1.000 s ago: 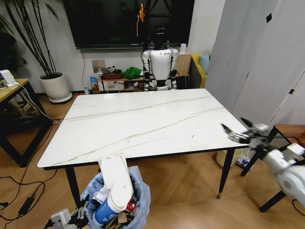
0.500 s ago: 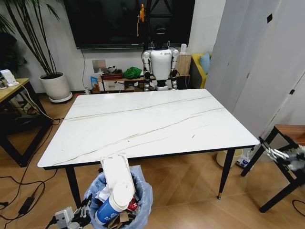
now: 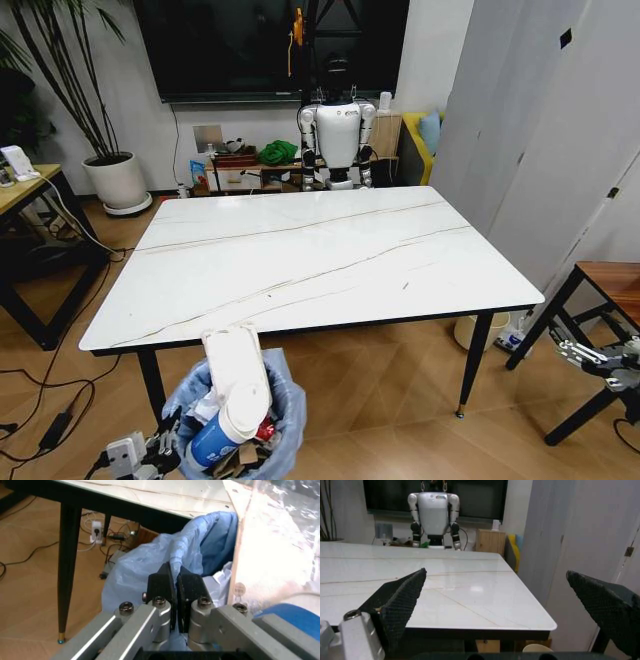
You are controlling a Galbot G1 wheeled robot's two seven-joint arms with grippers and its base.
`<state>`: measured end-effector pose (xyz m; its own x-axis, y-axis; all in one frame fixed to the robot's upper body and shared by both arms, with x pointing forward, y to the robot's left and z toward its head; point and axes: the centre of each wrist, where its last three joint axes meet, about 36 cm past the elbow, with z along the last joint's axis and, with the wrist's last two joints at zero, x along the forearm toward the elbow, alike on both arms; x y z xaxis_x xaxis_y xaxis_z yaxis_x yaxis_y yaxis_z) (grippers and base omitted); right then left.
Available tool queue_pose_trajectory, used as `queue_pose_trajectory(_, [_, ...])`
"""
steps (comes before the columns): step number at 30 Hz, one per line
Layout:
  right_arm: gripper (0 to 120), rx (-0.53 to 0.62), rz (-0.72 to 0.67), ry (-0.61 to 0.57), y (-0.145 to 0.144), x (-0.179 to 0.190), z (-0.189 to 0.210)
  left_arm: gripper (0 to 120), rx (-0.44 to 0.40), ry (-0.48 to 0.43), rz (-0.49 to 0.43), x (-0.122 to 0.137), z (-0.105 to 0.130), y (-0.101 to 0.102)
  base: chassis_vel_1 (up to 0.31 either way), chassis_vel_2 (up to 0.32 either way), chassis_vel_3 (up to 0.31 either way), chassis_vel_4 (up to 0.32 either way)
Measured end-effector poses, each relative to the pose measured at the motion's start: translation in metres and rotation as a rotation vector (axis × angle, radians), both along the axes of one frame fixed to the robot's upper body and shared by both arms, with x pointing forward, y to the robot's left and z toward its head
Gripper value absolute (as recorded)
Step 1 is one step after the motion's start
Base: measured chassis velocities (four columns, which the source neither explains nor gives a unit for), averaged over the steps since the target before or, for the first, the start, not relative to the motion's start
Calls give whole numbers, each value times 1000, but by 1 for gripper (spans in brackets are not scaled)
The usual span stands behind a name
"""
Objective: Pick up the trash bin and place the trash from the table into it.
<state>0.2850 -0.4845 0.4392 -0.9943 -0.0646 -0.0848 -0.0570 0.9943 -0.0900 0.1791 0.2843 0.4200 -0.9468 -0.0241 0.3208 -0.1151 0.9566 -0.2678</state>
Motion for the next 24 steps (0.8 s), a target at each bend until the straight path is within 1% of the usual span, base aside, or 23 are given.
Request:
queue_pose_trajectory(8, [100, 1, 3, 0, 0, 1, 0, 0, 24, -10, -12, 0, 1, 0, 0, 0, 0, 0])
queue_pose_trajectory(11, [100, 1, 3, 0, 1, 1, 0, 0, 18, -13, -16, 0, 1, -2, 0, 0, 0, 0])
queue_pose_trajectory(15, [100, 1, 4, 0, 1, 1, 0, 0, -12, -28, -19, 2, -1, -9, 0, 0, 0, 0])
queue_pose_trajectory(18, [100, 1, 4, 0, 1, 2, 0, 0, -18, -32, -16, 3, -9, -13, 0, 0, 0, 0])
queue_pose_trajectory(24, [100, 2, 4, 0, 1, 2, 0, 0, -25, -34, -20, 7, -14, -15, 0, 0, 0, 0])
